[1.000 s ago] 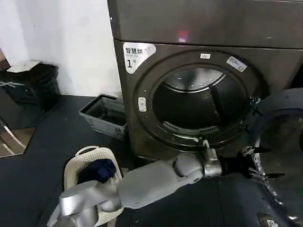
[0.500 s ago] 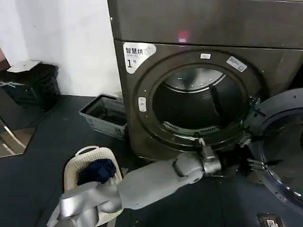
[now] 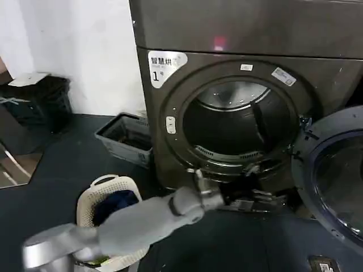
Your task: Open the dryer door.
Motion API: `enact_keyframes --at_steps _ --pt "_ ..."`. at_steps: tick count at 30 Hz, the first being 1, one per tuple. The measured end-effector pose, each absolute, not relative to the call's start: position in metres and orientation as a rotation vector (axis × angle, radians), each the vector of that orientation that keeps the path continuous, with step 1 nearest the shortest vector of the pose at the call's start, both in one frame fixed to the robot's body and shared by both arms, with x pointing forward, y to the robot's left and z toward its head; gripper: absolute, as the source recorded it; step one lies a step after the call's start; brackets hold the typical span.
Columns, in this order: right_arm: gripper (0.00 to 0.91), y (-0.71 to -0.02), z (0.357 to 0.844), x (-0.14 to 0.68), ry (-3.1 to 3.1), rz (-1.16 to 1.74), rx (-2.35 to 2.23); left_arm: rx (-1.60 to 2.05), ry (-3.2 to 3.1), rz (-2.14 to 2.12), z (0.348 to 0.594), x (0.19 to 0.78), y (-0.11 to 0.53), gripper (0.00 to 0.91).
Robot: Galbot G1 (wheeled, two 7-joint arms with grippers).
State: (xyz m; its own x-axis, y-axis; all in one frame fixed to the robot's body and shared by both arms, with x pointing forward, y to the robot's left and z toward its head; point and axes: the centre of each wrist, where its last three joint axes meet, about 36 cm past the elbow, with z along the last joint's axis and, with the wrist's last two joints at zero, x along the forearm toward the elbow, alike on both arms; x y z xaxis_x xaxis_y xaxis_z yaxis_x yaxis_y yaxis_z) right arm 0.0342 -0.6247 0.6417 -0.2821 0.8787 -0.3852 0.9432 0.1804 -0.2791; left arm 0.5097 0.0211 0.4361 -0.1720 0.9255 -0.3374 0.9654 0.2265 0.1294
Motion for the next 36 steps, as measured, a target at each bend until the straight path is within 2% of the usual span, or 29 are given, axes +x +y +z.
enact_keyframes --at_steps 7,15,29,36 --pt "0.907 -0.623 0.659 0.028 2.236 -0.796 1.816 1.723 2.226 -0.040 0.435 0.497 0.082 0.907" --pt "0.907 -0.628 0.657 0.026 2.190 -0.799 1.859 1.702 2.339 0.216 0.437 0.479 0.190 0.907" --pt "0.907 -0.634 0.655 0.024 2.109 -0.795 1.904 1.684 2.584 0.680 0.497 0.426 0.326 0.907" --pt "0.907 -0.636 0.665 0.011 2.063 -0.841 1.908 1.667 2.726 1.023 0.525 0.399 0.366 0.907"
